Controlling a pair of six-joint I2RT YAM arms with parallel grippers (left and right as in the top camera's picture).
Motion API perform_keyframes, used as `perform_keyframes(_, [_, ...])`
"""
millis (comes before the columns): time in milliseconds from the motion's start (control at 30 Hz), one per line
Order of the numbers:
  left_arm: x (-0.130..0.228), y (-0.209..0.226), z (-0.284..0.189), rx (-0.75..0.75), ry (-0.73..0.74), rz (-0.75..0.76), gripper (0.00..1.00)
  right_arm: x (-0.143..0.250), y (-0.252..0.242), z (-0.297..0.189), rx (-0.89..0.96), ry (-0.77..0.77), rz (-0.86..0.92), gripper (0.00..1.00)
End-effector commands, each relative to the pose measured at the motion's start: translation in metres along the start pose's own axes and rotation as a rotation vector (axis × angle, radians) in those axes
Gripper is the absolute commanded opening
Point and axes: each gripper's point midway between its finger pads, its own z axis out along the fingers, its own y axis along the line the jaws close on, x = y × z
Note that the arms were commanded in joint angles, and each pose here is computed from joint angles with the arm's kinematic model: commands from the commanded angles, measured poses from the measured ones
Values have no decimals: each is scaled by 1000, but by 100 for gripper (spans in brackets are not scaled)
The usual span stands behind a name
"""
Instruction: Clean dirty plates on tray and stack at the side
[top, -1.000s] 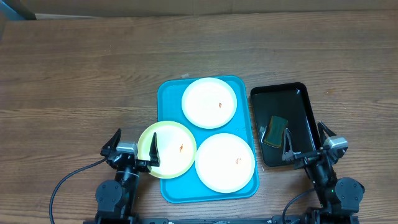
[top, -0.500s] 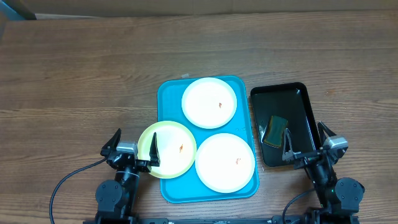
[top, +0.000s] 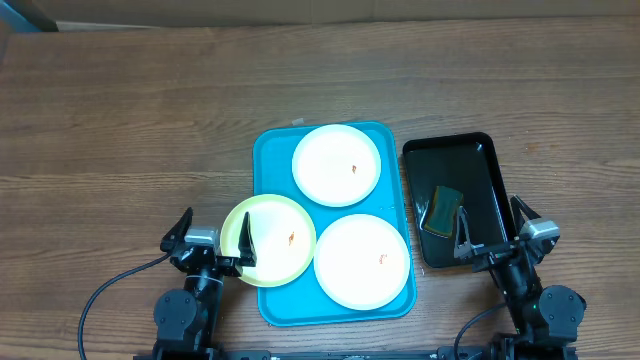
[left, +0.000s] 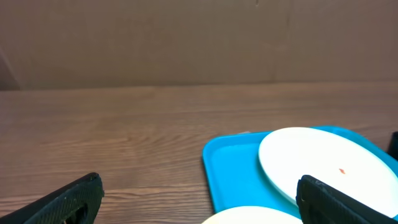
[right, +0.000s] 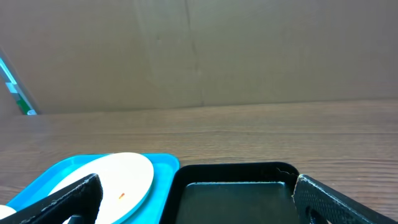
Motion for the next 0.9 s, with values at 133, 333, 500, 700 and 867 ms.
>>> perform_keyframes(133, [-2, -20, -1, 119, 3, -235, 100, 0, 13, 0, -73, -6, -4, 100])
perform_keyframes(333, [-48, -62, -18, 380, -114, -196, 100, -29, 37, -8, -187, -41, 36, 100])
perform_keyframes(500, [-100, -67, -35, 392, -149, -186, 100, -74, 46, -17, -179, -20, 72, 100])
perform_keyframes(700, [-130, -72, -33, 376, 82, -244, 100, -114, 44, -9, -100, 203, 171, 100])
perform_keyframes(867, [-142, -80, -16, 367, 410, -329, 100, -125, 39, 12, -41, 497, 292, 100])
